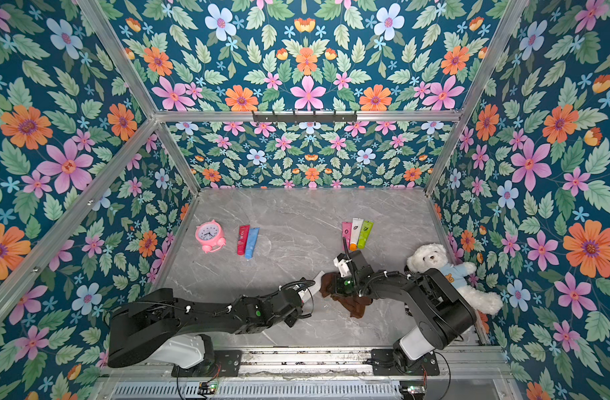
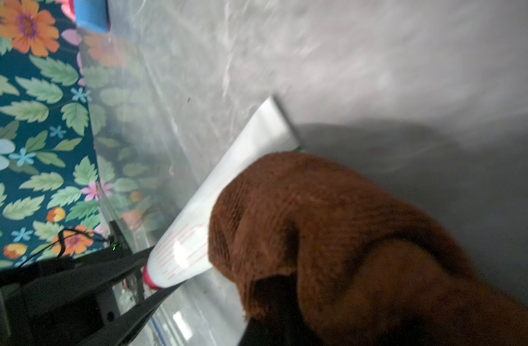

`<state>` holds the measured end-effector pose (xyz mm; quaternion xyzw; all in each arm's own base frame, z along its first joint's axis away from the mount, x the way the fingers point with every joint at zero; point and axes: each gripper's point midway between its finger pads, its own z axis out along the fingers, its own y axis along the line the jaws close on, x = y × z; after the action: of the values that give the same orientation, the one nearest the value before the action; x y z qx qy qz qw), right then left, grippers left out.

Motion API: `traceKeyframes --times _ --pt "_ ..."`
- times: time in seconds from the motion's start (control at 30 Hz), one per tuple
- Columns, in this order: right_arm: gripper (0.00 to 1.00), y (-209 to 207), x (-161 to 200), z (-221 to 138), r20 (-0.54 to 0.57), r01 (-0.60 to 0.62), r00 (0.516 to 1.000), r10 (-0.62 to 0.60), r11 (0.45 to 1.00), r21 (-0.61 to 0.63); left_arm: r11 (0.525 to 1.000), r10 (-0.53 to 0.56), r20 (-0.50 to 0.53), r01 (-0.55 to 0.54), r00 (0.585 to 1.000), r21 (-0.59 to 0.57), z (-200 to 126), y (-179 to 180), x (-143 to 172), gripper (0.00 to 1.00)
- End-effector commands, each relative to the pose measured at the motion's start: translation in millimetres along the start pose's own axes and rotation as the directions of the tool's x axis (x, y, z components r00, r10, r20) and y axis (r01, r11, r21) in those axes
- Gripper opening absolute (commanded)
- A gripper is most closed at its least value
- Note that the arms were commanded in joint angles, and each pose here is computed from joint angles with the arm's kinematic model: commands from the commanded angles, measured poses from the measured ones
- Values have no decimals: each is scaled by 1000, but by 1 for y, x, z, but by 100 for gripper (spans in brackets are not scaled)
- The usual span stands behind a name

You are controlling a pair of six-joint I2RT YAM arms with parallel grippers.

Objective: Wipe the surface of the toothpaste tube
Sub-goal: Wipe the dirt from the toothpaste tube.

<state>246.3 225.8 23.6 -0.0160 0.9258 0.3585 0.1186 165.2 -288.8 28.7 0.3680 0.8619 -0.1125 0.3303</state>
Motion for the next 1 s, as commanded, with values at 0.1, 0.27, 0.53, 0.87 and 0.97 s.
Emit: traceKeyframes --times 0.1,0.27,0.53,0.87,0.97 --pt "0 23 -24 -24 54 90 995 -89 996 -13 1000 -12 17 12 1000 -11 0 1 -5 0" --pt "0 38 -25 -21 40 95 995 -92 993 -75 1000 -1 6 1 1000 -5 3 -1 -4 0" --pt "0 50 9 15 -113 106 986 -118 988 -112 1000 0 2 0 1000 -3 4 -2 -4 0" --pt "0 49 10 21 -134 107 984 -118 991 -86 1000 1 3 -1 1000 -2 3 -2 -4 0" --pt "0 12 -4 16 -113 87 990 -79 994 62 1000 -9 11 9 1000 -6 0 0 -5 0"
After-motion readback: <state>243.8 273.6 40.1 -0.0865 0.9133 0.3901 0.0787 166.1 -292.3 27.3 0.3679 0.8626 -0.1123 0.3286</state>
